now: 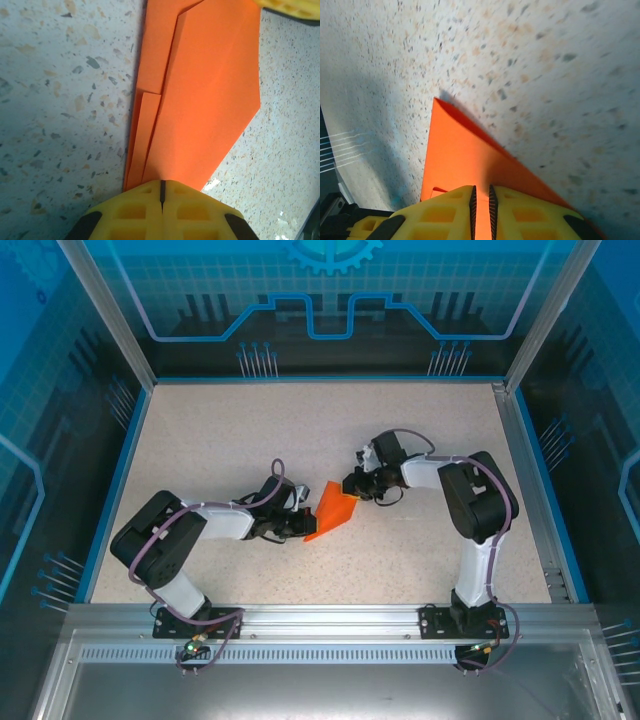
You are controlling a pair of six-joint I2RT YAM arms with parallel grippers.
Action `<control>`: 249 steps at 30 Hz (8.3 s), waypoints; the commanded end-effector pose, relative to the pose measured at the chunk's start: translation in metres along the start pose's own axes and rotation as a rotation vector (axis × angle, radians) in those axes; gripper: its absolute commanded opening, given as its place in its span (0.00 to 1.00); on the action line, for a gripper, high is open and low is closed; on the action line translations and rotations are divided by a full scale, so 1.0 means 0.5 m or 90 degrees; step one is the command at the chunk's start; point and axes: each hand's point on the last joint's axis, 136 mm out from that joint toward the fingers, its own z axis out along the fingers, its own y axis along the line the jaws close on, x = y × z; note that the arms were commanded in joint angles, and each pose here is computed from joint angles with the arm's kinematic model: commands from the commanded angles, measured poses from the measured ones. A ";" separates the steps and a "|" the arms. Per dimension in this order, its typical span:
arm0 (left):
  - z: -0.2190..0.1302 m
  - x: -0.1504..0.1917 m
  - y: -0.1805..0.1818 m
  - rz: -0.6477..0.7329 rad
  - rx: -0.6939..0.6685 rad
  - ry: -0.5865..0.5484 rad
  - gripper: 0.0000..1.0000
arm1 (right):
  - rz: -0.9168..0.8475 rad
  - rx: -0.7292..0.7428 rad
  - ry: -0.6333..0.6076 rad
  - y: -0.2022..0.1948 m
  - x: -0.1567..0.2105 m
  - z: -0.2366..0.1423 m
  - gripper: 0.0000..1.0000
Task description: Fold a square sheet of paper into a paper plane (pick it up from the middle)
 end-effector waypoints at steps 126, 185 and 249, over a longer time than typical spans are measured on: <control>0.012 0.053 0.072 -0.118 -0.085 0.113 0.05 | -0.171 0.038 0.068 0.111 0.127 0.005 0.21; -0.093 -0.072 -0.048 -0.042 -0.071 0.024 0.51 | 0.011 0.028 -0.037 0.039 0.115 -0.105 0.54; -0.021 -0.037 -0.030 -0.091 -0.066 0.111 0.29 | 0.151 -0.038 -0.010 0.051 0.147 -0.001 0.45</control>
